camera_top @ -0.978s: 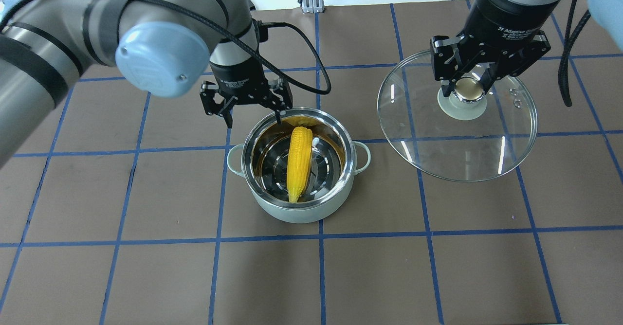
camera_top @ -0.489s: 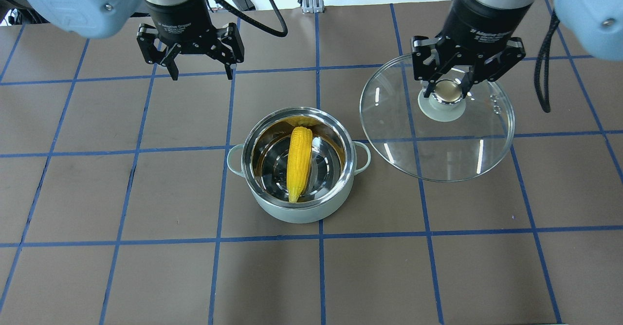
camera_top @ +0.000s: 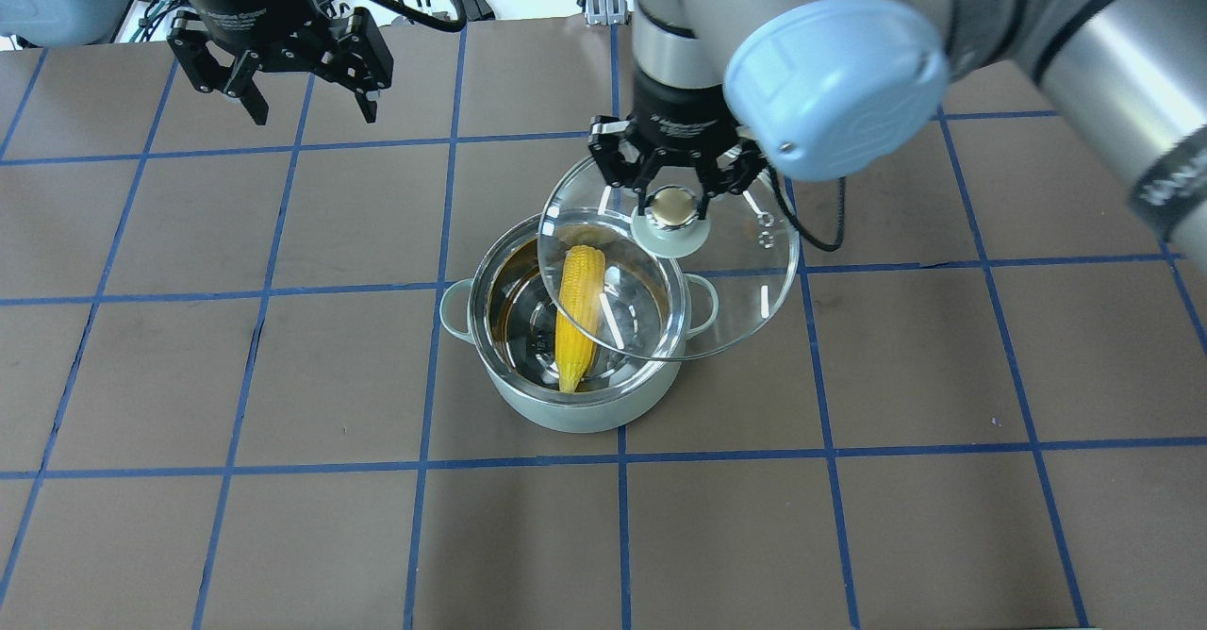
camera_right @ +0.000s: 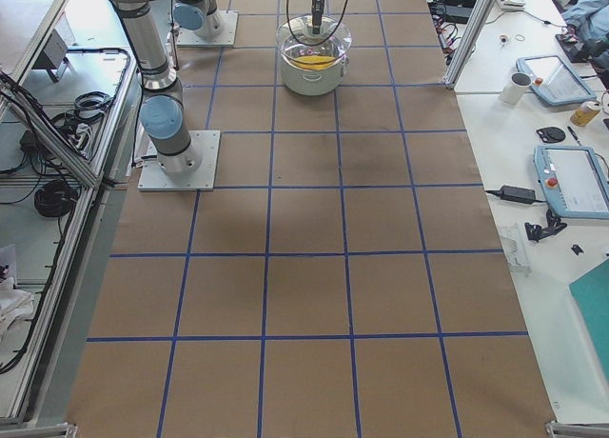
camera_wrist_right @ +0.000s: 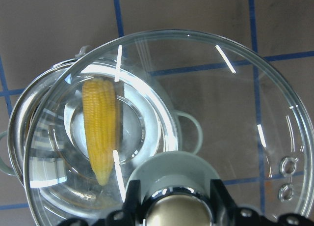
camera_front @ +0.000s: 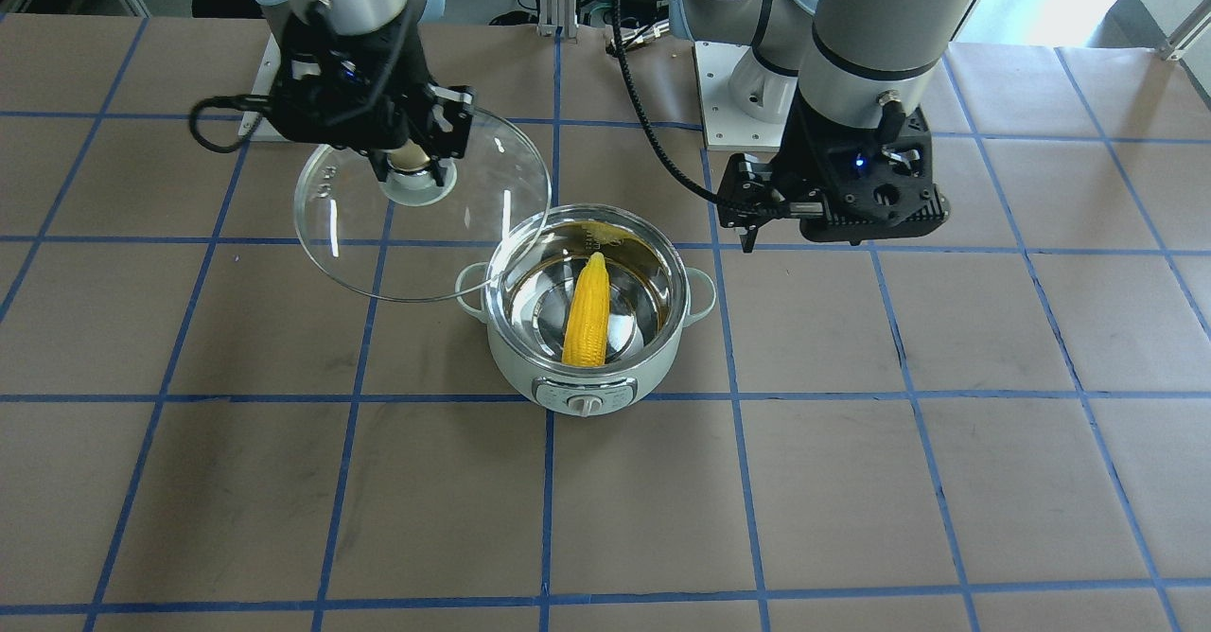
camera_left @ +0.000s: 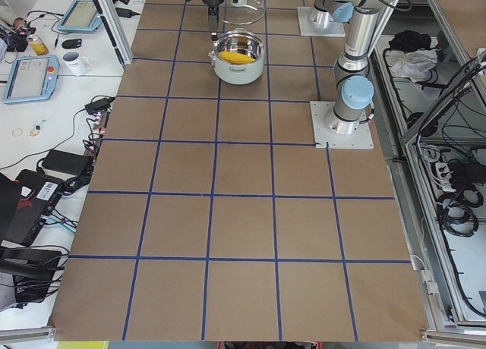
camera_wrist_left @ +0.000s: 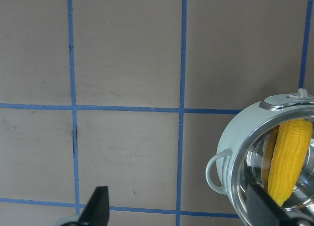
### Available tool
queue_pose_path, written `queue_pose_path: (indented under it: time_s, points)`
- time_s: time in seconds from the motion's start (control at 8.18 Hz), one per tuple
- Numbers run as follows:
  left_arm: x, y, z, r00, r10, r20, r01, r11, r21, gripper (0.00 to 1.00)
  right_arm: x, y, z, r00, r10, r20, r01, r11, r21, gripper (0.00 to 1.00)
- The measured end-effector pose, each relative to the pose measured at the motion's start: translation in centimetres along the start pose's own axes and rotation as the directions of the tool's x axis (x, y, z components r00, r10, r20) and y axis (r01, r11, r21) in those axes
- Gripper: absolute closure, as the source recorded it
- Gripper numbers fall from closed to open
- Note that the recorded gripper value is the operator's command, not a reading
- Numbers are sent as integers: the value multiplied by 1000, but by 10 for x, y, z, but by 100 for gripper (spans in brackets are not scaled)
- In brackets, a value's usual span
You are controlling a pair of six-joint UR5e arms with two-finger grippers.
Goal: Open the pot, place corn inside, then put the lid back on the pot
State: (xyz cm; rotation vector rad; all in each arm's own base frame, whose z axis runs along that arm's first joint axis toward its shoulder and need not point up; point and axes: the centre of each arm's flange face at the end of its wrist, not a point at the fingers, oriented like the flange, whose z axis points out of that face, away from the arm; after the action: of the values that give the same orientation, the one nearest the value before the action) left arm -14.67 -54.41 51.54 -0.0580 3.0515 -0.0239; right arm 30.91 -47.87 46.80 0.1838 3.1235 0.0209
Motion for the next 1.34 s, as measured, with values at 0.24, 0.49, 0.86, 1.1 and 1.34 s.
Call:
queue_pose_path:
  time_s: [0.24, 0.49, 0.86, 1.1, 1.34]
  points:
    - [-17, 1, -4, 1000, 5, -2, -5, 1000, 8, 0, -60, 10, 38, 1000, 23, 7, -23, 1000, 8, 64]
    - [-19, 2, -4, 1000, 2, -2, -2, 1000, 9, 0, -94, 18, 65, 1000, 23, 0, -23, 1000, 8, 64]
    - [-19, 3, -4, 1000, 3, -1, -3, 1000, 9, 0, -106, 21, 82, 1000, 8, -19, -8, 1000, 1, 64]
    - [-19, 4, -3, 1000, 5, 2, -5, 1000, 6, 0, -105, 20, 89, 1000, -1, -27, 0, 1000, -5, 64]
    - [-19, 4, -4, 1000, 4, 0, -4, 1000, 5, 0, -104, 20, 96, 1000, 2, -23, -2, 1000, -2, 64]
